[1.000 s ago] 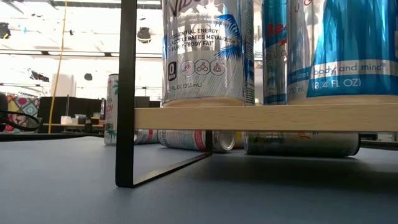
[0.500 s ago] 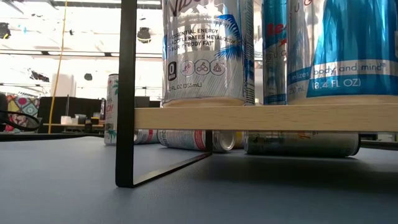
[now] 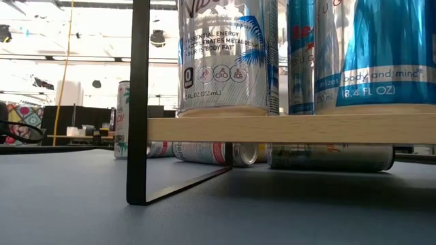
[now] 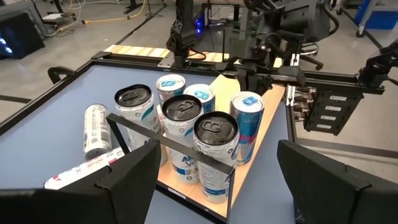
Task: Place canned beverage on shelf
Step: Adjust the blue soda cans on the shelf, then put the bottom white yellow soda can on the shelf
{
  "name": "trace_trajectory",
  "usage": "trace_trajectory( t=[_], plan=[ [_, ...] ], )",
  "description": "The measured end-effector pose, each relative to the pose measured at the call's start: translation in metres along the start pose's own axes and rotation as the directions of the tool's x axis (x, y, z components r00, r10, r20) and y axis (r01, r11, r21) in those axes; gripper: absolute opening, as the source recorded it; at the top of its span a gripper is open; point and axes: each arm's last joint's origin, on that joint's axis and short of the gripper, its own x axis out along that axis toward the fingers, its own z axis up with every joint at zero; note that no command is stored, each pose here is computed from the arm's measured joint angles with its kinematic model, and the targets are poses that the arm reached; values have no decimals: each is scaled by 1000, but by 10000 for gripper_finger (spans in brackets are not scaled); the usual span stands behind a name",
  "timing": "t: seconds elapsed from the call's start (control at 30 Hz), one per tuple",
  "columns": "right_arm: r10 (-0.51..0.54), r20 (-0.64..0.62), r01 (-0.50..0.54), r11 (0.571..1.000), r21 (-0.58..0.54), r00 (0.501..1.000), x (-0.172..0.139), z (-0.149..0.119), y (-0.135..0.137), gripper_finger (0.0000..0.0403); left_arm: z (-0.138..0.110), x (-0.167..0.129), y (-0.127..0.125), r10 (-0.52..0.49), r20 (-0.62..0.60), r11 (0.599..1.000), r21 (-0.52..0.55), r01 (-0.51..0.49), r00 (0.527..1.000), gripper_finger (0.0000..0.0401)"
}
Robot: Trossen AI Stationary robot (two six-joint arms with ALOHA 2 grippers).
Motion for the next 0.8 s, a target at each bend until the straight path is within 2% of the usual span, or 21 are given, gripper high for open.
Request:
trace_trajectory(
  t=[0.23,0.43,0.8],
  plan=[
    [58,65,-57,998,-22,996,9,12,9,0,0,0,0,0,0,1000,3,0,1000,309],
    [103,61,-100,994,-51,993,18,24,14,0,0,0,0,0,0,1000,1,0,1000,309],
    [129,28,-127,989,-79,991,9,15,16,0,0,0,0,-5,-3,1000,1,5,1000,309]
  ],
)
